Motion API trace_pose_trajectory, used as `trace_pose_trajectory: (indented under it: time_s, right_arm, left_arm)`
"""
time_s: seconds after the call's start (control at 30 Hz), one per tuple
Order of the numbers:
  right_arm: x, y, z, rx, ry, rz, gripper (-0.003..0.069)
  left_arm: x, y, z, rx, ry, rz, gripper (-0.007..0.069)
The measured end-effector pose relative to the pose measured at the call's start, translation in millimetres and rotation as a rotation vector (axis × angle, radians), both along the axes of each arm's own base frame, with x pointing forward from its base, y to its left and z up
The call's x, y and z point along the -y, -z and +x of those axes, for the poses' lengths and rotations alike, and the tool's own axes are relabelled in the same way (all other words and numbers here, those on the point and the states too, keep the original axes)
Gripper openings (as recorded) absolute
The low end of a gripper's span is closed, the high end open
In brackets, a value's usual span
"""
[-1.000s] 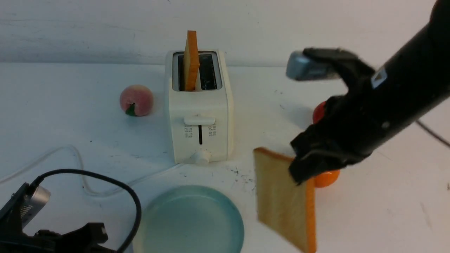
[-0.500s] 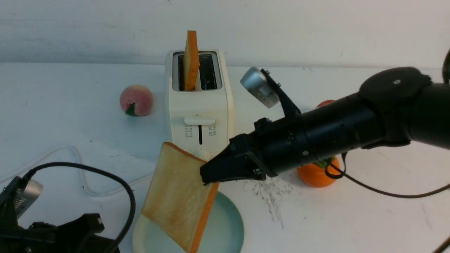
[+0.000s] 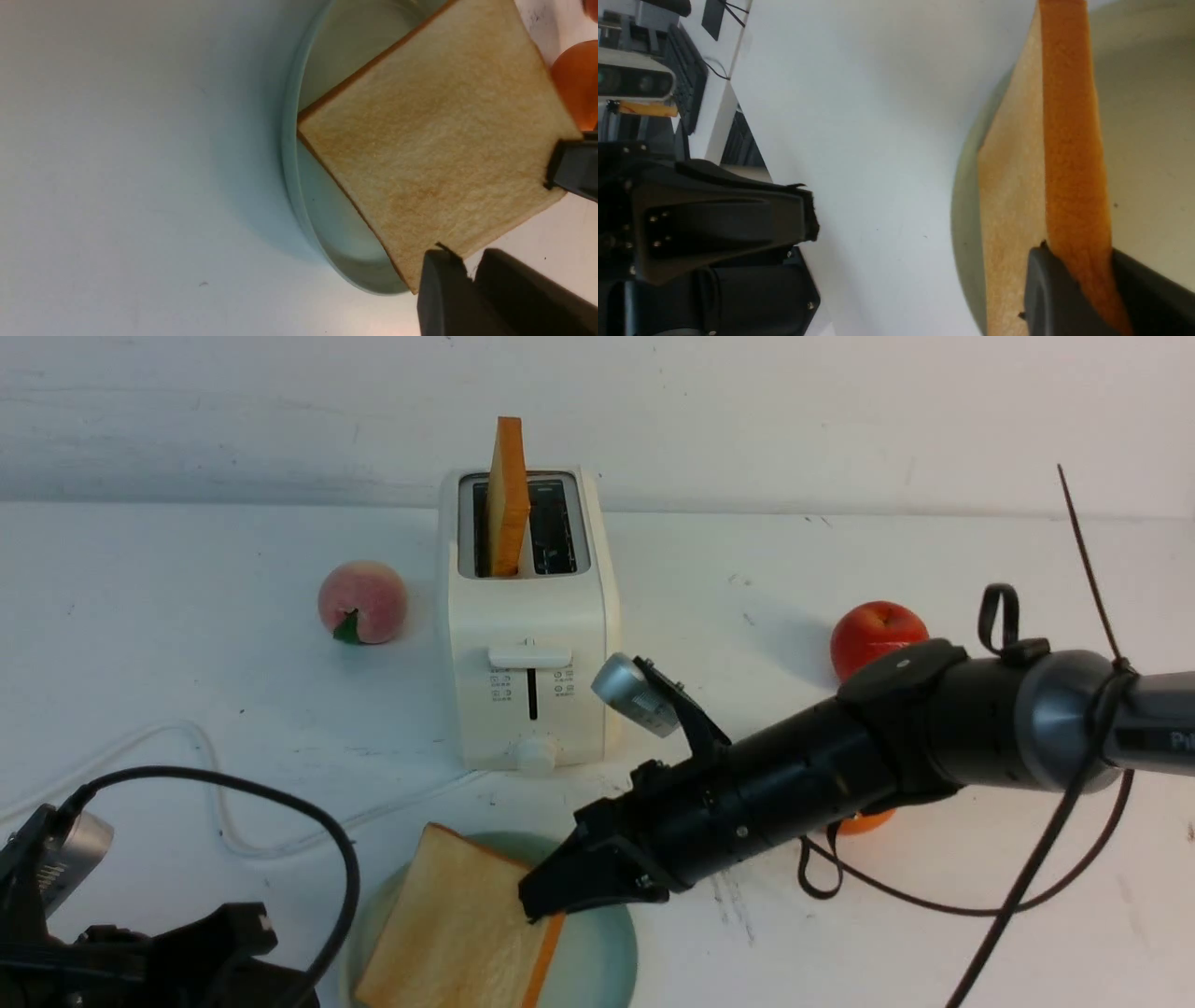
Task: Take toasted bread from bread machine on white table place on plate.
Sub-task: 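Place the held slice of bread on top of the slice on the plate with the right gripper, then reach for a toast slice standing in the toaster with the left gripper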
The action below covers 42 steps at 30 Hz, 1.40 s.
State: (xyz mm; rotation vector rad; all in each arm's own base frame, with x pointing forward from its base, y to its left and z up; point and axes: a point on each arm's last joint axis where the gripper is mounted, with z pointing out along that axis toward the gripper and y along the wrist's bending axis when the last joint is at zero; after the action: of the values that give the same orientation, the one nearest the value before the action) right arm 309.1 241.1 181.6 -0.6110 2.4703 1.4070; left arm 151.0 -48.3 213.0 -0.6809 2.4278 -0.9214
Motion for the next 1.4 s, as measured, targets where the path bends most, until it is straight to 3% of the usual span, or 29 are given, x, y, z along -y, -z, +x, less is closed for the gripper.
trace_pose_trajectory:
  time_s: [0.13, 0.23, 0.33, 0.37, 0.47, 0.6, 0.8, 1.03, 1.1, 1.27, 1.4]
  right_arm:
    - [2, 3, 1, 0.03, -0.003, -0.044, 0.0118]
    - [4, 6, 2, 0.058, -0.007, -0.082, 0.0174]
    - [7, 10, 4, 0.094, -0.008, -0.129, 0.0304]
    - [7, 10, 4, 0.095, -0.009, -0.13, 0.0304]
    - [9, 12, 6, 0.128, -0.012, -0.171, 0.0438]
    - [17, 9, 9, 0.167, -0.022, -0.204, 0.0549]
    - [43, -18, 18, 0.252, 0.003, -0.218, 0.0574]
    - [85, -79, 16, 0.299, 0.058, -0.148, 0.0436]
    - [110, -107, 7, 0.282, 0.105, -0.125, 0.0291]
    - [158, -147, -19, 0.307, 0.134, -0.153, 0.0019]
    - [194, -172, -45, 0.31, 0.227, -0.251, -0.0012]
  left_arm:
    - [0, 0, 0, 0.0, 0.0, -0.001, 0.0102]
    - [0, 0, 0, 0.0, 0.0, -0.001, 0.0106]
    - [0, 0, 0, 0.0, -0.001, -0.002, 0.011]
    - [0, 0, 0, 0.0, -0.001, -0.002, 0.011]
    - [0, 0, 0, 0.0, -0.001, -0.002, 0.0109]
    - [0, 0, 0, 0.0, -0.001, -0.003, 0.0111]
    - [0, 0, 0, 0.0, -0.001, -0.003, 0.0118]
    - [3, -11, 5, 0.024, 0.015, -0.029, 0.0122]
    - [6, -41, 16, 0.104, 0.061, -0.042, 0.0123]
    - [11, -103, 36, 0.253, 0.17, -0.008, 0.0073]
    - [14, -154, 55, 0.323, 0.249, 0.03, -0.0014]
